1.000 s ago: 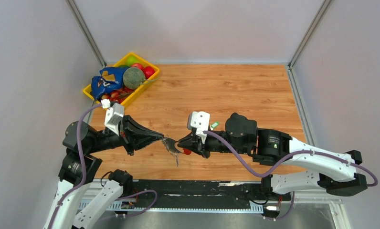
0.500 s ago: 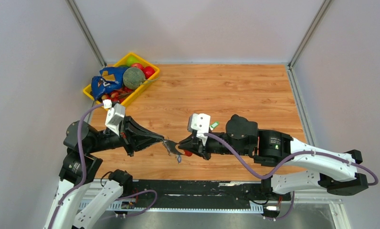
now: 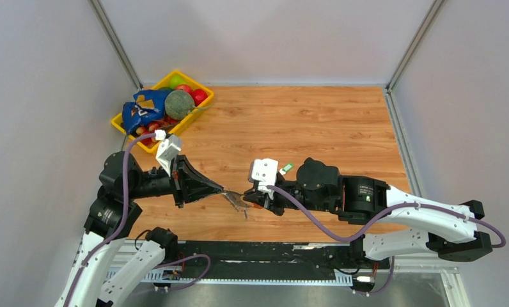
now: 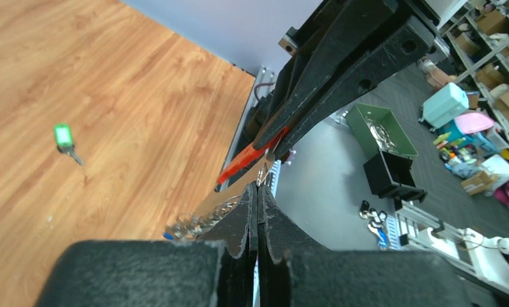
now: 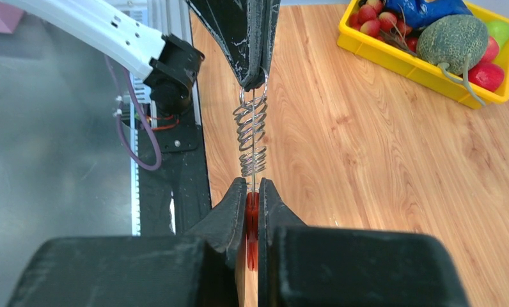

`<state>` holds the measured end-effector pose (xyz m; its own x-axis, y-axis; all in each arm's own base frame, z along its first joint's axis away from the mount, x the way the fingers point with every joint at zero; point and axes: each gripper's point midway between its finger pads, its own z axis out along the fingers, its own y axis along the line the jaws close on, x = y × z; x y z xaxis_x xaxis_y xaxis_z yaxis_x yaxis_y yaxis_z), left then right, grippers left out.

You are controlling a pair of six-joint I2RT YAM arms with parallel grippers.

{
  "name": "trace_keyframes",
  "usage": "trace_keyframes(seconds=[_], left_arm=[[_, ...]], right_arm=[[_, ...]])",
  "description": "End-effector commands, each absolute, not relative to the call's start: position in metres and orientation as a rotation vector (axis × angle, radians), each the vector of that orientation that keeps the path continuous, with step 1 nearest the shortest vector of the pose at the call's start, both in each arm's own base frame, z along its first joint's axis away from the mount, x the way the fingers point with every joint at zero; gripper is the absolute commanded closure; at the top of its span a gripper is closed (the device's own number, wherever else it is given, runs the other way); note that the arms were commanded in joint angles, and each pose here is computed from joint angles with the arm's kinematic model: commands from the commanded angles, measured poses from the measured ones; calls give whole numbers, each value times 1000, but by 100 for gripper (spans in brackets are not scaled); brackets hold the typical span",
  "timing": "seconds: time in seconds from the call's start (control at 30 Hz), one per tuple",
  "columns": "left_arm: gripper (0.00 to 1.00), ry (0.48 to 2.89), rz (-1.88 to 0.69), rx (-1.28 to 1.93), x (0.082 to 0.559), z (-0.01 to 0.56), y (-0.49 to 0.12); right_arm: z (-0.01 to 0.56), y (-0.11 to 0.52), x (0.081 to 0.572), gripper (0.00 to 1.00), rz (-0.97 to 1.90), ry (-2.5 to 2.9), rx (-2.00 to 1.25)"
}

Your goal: Put the keys on the keyring

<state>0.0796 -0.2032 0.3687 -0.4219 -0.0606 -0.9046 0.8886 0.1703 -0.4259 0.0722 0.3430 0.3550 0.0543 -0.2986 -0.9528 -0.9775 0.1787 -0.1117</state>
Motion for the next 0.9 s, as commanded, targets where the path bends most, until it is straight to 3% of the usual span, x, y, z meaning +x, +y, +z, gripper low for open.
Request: trace_keyframes(seconds=[0.0, 0.3, 0.87], left_arm=[[100, 1714, -1444, 795, 78, 352, -205], [100, 1846, -1620, 785, 71, 325, -211], [100, 1930, -1788, 754, 53, 292, -213]], right_arm=[[352, 340, 78, 100, 777, 1412, -1319], [317, 337, 84, 100, 672, 1409, -1391], [307, 330, 79, 100, 674, 1356, -1425]])
